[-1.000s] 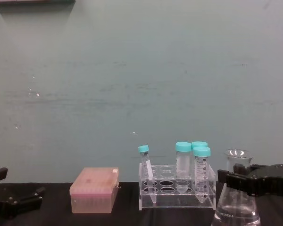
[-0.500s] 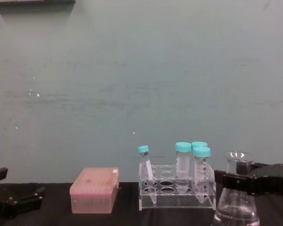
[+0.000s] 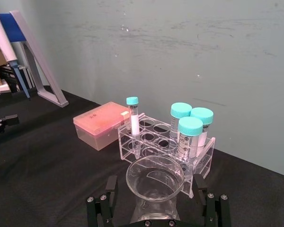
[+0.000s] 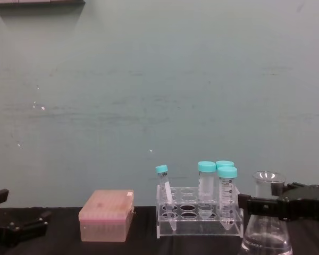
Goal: Pick up the beaker with the right gripper, shake it three times, and then put it down.
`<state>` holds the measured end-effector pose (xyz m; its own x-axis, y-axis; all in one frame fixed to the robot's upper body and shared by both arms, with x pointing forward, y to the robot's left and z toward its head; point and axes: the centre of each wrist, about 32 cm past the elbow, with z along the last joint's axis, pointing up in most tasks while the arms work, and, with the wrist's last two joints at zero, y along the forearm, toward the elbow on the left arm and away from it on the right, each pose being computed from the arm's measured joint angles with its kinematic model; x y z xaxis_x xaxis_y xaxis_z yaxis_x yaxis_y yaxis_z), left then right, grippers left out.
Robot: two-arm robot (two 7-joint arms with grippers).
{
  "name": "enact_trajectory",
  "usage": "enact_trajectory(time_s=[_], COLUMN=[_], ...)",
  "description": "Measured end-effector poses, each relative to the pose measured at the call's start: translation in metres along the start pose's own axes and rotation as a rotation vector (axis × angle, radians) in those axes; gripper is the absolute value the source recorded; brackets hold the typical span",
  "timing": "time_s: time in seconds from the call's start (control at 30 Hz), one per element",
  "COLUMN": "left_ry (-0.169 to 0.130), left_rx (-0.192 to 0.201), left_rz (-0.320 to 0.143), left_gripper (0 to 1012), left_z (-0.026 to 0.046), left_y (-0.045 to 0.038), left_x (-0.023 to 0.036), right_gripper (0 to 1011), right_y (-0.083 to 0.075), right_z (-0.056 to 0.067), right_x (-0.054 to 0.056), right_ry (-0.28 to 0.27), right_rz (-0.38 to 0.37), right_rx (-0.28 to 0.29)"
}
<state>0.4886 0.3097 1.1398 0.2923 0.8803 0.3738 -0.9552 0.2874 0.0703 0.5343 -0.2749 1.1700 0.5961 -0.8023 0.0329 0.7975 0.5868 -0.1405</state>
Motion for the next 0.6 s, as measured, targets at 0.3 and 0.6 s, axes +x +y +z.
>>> enact_trajectory(time_s=[0.3, 0.6], left_ry=[0.0, 0.0], left_rx=[0.0, 0.0], left_rz=[0.0, 0.0], left_gripper=[1000, 1000], left_z=[0.0, 0.0], left_y=[0.0, 0.0], left_x=[0.0, 0.0], right_gripper=[1000, 1000], right_y=[-0.004, -0.012], right_z=[-0.001, -0.005], right_x=[0.001, 0.003], right_ry=[0.004, 0.032], right_rz=[-0.014, 0.004], right_rx=[0.008, 0.007])
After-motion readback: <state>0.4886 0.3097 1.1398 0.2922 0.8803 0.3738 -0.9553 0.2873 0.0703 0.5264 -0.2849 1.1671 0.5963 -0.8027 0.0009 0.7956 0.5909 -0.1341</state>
